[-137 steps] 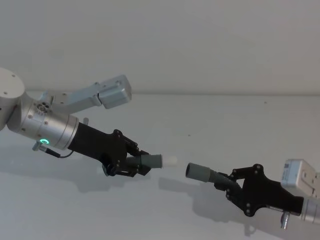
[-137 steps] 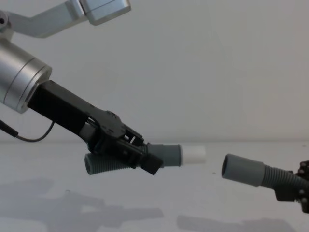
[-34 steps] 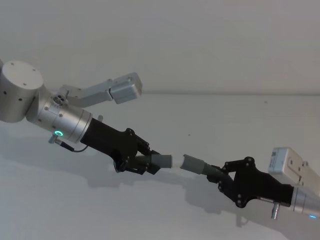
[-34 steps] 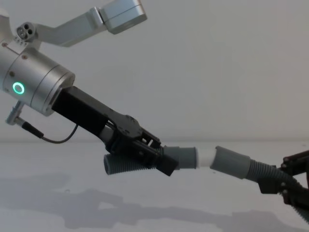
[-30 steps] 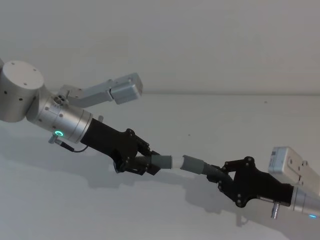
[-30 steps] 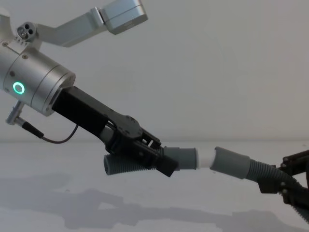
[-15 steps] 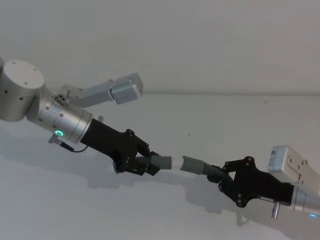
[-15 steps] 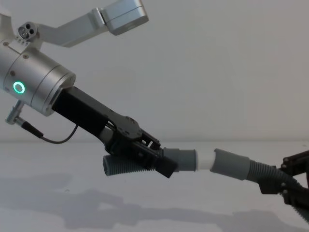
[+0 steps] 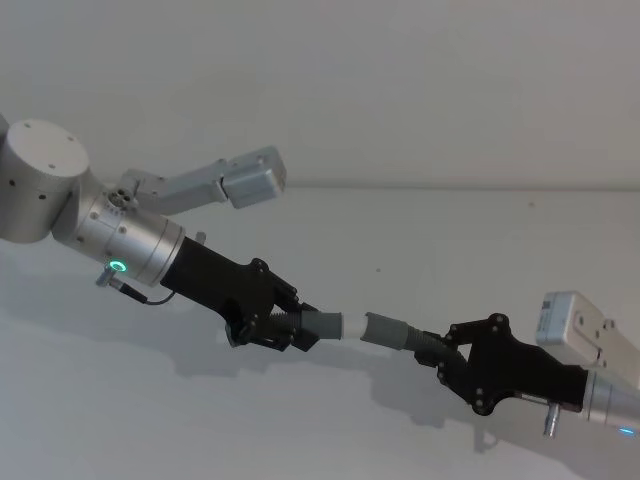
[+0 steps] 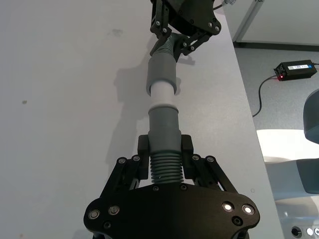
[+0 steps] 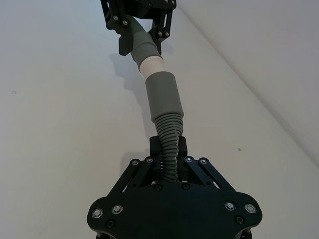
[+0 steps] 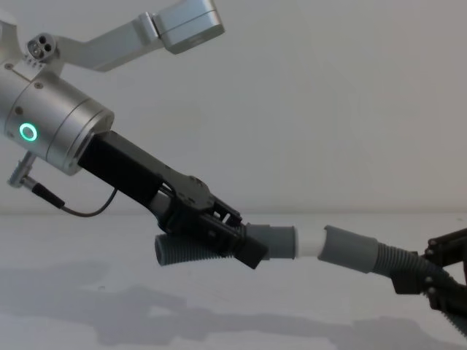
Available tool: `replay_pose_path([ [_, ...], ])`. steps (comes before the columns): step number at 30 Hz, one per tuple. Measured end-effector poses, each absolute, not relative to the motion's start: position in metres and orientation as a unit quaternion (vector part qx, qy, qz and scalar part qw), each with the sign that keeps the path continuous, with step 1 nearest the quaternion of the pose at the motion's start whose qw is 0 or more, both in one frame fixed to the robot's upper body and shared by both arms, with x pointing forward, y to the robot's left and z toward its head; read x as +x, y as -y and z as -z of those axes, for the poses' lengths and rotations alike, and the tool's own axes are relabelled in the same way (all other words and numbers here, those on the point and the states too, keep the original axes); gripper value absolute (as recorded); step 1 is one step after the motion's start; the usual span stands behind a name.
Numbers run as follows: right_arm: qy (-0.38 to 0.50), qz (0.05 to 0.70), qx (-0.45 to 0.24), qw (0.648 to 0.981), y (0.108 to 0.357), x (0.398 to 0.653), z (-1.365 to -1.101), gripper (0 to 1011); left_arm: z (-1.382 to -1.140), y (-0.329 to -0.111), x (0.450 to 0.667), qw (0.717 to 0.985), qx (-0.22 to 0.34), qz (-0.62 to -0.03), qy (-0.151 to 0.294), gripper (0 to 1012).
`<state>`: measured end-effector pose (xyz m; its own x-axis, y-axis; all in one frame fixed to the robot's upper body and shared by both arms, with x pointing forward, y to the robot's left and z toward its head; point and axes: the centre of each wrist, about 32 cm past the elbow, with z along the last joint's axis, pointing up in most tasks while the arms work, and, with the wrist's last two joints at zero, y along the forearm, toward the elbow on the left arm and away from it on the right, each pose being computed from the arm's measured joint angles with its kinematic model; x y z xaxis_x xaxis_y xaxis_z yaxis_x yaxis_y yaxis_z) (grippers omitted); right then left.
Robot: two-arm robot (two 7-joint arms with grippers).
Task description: Use both hands to pick up one end of the pipe from the table, align the ends, and insert them.
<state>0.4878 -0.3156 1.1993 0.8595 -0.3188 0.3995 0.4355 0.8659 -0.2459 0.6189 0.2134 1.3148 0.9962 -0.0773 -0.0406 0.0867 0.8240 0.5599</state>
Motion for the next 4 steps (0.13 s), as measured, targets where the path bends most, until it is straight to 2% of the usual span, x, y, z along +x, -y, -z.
replay_pose_path([
  [4,0.175,0.198,-0.166,0.950,0.3157,0.4878,-1.1993,146,-1.3149,-0.2134,0.6189,0.955,0.294,0.043,-0.008,353],
])
